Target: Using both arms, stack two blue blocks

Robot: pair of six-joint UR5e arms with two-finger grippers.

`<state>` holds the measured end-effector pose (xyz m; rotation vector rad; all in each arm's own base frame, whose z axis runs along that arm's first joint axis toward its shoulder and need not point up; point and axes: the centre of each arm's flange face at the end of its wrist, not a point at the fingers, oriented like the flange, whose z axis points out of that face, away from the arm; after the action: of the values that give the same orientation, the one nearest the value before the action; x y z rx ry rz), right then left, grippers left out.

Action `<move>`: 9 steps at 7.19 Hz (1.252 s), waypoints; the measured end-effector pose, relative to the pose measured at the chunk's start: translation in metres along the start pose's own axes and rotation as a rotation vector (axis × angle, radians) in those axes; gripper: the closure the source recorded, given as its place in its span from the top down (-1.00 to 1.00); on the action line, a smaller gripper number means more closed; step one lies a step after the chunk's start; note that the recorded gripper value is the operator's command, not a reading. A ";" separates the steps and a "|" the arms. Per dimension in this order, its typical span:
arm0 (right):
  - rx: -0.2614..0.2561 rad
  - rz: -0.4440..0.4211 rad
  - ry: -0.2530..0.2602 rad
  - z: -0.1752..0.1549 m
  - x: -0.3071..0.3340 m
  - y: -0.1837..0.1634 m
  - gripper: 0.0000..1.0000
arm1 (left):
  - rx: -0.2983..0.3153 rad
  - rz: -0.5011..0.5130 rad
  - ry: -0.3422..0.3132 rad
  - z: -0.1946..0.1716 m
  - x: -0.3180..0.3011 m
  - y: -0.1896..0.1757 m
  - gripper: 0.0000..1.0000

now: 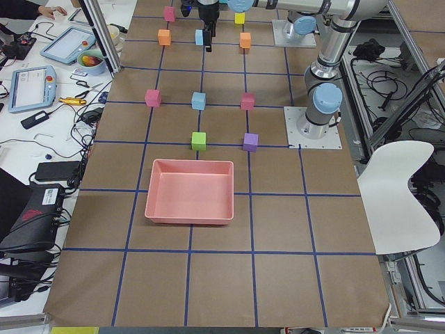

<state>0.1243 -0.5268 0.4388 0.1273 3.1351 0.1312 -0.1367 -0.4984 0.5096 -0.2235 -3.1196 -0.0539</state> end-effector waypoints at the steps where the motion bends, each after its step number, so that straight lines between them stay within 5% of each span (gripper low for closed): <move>1: 0.027 0.009 -0.002 0.016 0.006 -0.024 1.00 | 0.002 -0.001 0.000 0.000 0.000 0.000 1.00; 5: -0.005 -0.006 0.002 0.094 0.011 -0.080 1.00 | 0.008 -0.003 0.000 -0.001 0.000 -0.001 1.00; 9: -0.002 -0.002 0.003 0.182 0.011 -0.102 1.00 | 0.013 -0.002 0.000 -0.002 -0.001 -0.002 1.00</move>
<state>0.1064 -0.6118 0.2491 0.1244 3.1382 0.1344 -0.1360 -0.5004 0.5115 -0.2202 -3.1196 -0.0329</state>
